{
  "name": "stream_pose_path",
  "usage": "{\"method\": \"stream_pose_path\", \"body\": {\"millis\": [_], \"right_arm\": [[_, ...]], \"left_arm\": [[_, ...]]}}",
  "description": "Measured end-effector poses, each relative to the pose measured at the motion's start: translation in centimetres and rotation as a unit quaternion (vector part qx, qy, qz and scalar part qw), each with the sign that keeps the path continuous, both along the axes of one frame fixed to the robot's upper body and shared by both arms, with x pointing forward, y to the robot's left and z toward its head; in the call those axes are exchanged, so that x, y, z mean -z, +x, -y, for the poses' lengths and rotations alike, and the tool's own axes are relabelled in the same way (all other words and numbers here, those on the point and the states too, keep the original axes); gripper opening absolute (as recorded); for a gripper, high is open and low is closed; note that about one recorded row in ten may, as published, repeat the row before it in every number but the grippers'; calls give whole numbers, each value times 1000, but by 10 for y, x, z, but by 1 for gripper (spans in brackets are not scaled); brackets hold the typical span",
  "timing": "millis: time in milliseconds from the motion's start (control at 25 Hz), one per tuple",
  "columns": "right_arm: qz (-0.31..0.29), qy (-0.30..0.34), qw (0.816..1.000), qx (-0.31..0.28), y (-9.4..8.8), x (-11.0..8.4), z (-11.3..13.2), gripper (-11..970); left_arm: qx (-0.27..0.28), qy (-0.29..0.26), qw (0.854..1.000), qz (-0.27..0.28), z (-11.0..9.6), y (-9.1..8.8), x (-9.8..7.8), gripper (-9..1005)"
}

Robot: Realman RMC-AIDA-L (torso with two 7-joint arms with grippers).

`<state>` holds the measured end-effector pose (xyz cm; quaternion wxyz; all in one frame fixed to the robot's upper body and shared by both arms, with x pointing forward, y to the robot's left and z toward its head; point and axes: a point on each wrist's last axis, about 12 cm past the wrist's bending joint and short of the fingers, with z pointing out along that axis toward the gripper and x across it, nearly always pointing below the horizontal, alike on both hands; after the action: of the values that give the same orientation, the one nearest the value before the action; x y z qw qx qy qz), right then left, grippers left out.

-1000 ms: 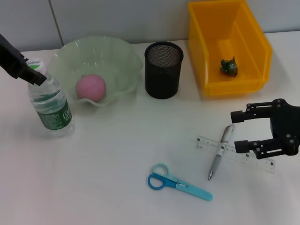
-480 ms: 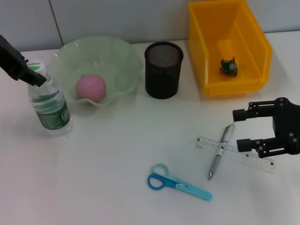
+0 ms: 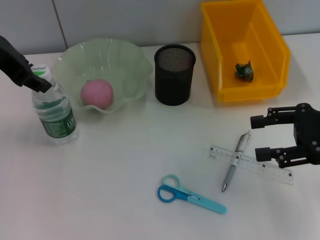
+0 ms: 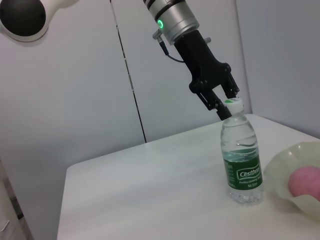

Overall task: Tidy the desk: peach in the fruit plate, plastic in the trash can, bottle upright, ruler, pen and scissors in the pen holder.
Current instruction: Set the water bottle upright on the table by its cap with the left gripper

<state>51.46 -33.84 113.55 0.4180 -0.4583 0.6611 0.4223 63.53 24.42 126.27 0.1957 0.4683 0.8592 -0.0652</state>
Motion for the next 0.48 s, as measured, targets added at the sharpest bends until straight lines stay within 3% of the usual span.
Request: {"method": "stream_pose_path", "body": {"millis": [480], "right_arm": [[0, 0, 1000, -1, 0, 0, 1, 745]], "left_arm": [[2, 3, 1000, -3, 2, -1, 3, 476]]}}
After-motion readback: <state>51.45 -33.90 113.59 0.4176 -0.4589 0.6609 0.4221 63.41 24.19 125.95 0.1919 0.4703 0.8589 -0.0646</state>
